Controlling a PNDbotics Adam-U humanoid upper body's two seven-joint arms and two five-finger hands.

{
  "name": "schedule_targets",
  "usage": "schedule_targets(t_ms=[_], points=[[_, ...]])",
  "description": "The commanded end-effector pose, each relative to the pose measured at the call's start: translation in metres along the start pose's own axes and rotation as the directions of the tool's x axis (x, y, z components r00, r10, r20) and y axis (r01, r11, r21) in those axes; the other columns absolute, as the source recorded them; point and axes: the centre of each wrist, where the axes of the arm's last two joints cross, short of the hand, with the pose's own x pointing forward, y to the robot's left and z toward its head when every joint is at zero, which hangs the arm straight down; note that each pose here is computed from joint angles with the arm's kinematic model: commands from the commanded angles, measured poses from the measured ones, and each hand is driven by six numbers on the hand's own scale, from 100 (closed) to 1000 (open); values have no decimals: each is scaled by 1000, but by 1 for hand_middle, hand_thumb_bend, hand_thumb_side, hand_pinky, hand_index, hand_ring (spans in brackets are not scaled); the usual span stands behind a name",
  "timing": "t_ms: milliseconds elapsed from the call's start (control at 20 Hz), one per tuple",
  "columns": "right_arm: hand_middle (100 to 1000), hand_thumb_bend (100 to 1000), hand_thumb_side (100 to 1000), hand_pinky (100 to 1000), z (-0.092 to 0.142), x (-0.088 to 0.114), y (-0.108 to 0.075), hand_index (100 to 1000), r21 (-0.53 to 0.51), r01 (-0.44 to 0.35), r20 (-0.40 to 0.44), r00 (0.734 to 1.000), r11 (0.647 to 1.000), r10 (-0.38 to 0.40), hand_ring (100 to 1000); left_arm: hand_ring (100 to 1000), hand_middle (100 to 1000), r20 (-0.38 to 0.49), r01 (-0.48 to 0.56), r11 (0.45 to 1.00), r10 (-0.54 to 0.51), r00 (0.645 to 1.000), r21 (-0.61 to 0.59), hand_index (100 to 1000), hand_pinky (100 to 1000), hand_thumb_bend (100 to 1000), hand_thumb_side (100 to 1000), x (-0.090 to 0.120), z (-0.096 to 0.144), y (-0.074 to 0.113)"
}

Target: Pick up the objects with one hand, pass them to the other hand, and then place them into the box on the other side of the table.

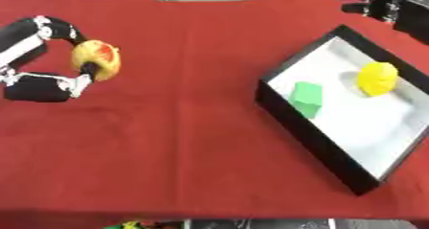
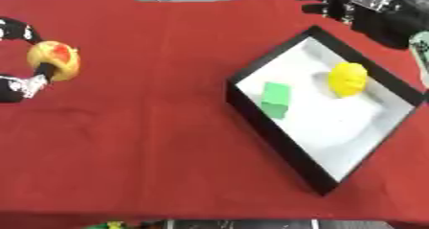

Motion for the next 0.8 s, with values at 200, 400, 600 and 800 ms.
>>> schedule_targets(t_ms=[200,400,600,800], points=[[1000,100,621,1000,-29,18,7,1000,138,-84,65,995,987,75,1000,719,533,54,0,988,-8,999,153,646,891,100,339,6,-12,-3],[1000,100,605,1000,-47,20,15,1000,212,-126,102,989,969,106,1000,713,526,74,-46,976,31,997,212,653,898,100,387,4,-21,-17],[1000,100,598,1000,-64,18,22,1000,263,-159,117,984,952,132,1000,711,522,95,-90,961,67,993,263,647,900,100,403,5,-29,-32],[1000,100,590,1000,-80,16,28,1000,305,-181,135,980,935,146,1000,710,519,119,-102,941,67,991,322,644,899,100,419,9,-35,-43]])
